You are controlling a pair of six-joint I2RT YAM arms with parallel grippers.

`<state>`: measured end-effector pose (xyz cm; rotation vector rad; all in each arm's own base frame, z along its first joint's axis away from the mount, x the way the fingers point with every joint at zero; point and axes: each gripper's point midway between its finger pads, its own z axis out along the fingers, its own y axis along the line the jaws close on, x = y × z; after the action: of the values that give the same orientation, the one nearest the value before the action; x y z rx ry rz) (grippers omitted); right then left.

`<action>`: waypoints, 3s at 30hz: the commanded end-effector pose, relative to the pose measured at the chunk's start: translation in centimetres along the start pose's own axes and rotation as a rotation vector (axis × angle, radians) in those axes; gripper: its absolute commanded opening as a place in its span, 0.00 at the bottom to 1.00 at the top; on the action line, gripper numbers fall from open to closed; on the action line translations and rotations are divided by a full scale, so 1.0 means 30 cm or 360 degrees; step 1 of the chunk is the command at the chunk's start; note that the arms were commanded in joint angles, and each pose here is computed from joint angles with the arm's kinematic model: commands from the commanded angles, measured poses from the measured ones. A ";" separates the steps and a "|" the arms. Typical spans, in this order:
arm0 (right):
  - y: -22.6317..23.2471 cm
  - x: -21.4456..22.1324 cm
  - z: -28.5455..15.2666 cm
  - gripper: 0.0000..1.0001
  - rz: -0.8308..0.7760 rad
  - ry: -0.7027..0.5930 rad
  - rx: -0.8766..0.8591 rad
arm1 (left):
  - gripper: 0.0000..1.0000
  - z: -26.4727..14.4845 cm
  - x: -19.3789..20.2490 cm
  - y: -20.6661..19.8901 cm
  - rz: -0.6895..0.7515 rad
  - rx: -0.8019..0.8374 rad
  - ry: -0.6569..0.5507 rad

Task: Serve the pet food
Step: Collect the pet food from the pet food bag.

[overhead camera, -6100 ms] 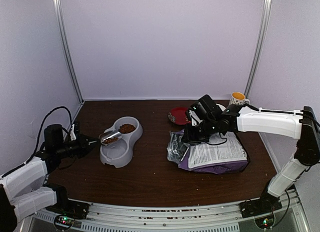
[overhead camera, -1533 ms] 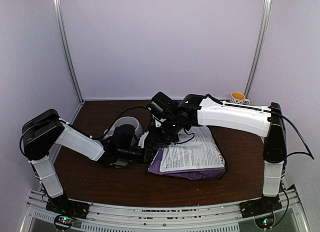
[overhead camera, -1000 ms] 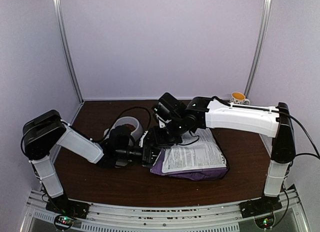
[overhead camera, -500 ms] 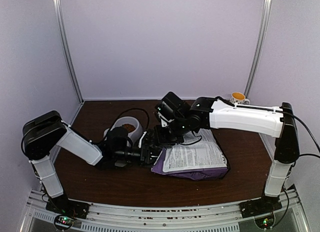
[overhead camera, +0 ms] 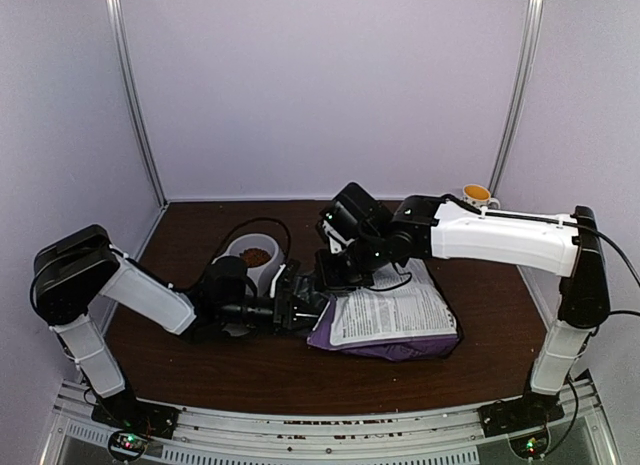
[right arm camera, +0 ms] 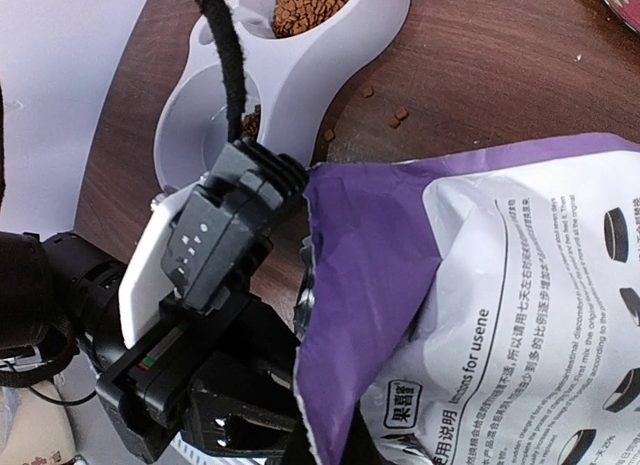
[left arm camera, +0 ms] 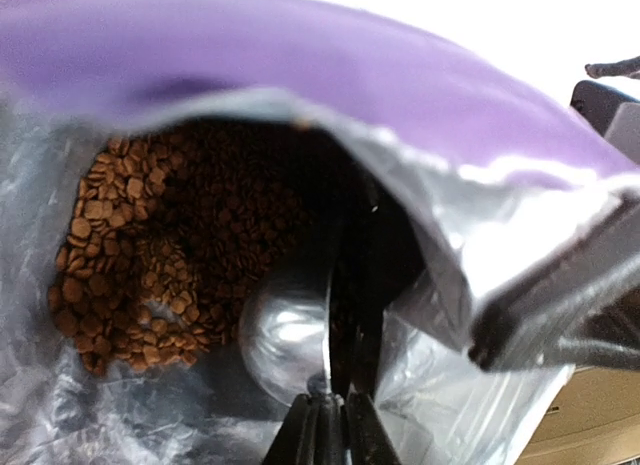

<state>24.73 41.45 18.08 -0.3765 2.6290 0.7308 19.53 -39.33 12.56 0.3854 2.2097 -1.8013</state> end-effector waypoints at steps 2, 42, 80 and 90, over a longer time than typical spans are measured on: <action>-0.040 -0.020 -0.057 0.00 0.0038 -0.0073 0.0015 | 0.00 -0.032 -0.026 -0.098 0.0086 0.0116 -0.0055; -0.230 0.062 -0.087 0.00 0.0132 -0.0063 0.0179 | 0.00 -0.197 -0.028 -0.058 0.0120 -0.0032 -0.0151; -0.201 0.040 -0.080 0.00 0.0139 -0.0073 0.0128 | 0.00 -0.121 -0.077 0.034 0.0174 -0.0540 -0.0086; -0.204 0.044 -0.082 0.00 0.0148 -0.0074 0.0127 | 0.00 -0.106 -0.069 0.004 0.0206 -0.0483 -0.0068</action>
<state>24.27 35.84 16.58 -0.2694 2.6461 0.6866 21.10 -35.42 11.40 0.3680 2.4230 -1.3130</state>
